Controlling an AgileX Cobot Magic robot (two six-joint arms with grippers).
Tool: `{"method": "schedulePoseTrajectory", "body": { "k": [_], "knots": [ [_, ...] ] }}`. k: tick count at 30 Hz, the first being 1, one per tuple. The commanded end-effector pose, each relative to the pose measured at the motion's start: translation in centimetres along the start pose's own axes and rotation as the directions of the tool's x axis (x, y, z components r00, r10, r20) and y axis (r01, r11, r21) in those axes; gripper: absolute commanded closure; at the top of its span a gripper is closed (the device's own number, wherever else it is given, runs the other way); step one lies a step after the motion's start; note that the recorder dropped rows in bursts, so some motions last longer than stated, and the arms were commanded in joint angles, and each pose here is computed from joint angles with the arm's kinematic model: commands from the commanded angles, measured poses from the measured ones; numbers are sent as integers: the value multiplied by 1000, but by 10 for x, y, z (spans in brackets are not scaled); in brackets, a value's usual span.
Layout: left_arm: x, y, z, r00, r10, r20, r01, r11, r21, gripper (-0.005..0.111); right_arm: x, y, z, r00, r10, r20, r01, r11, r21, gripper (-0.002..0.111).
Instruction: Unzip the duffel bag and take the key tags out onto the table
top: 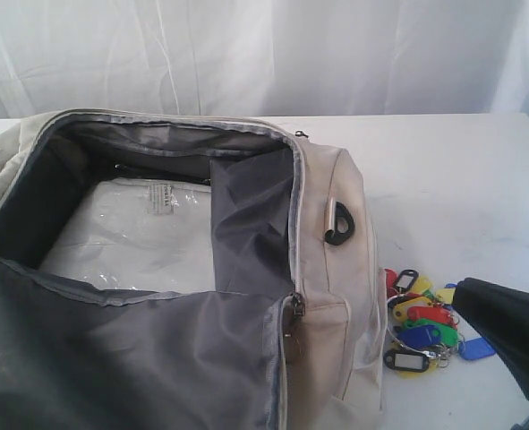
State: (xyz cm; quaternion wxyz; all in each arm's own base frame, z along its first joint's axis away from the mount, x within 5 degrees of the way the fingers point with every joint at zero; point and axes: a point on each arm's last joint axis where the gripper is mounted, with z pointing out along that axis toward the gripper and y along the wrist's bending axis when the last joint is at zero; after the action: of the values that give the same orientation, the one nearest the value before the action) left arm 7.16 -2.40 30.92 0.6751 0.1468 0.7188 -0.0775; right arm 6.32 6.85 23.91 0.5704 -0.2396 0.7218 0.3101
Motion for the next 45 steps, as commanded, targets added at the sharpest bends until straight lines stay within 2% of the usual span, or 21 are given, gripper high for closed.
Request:
{"method": "schedulePoseTrajectory", "body": {
  "k": [1,5,10,13,24,28,40,45],
  "knots": [
    [8,-3,-1,998,-12,-66,13,1000,25,51,2,0,0,1000,1,0,-1,1000,-5,108],
    [19,-4,1,993,-47,-106,51,998,30,51,2,0,0,1000,1,0,-1,1000,-5,108],
    [58,-7,7,969,-152,-195,157,988,9,51,2,0,0,1000,1,0,-1,1000,-5,108],
    [75,-6,5,962,-200,-187,198,980,-26,51,2,0,0,1000,1,0,-1,1000,-5,108],
    [121,-11,1,962,-205,-183,205,979,-16,51,2,0,0,1000,1,0,-1,1000,-5,108],
    [132,-12,1,958,-204,-204,204,979,-20,51,2,0,0,1000,1,0,-1,1000,-5,108],
    [139,-15,-8,958,-139,-252,146,989,6,51,2,0,0,1000,1,0,-1,1000,-5,108],
    [143,-13,-12,949,-166,-268,156,986,-58,51,2,0,0,1000,1,0,-1,1000,-9,108]
  ]
}}
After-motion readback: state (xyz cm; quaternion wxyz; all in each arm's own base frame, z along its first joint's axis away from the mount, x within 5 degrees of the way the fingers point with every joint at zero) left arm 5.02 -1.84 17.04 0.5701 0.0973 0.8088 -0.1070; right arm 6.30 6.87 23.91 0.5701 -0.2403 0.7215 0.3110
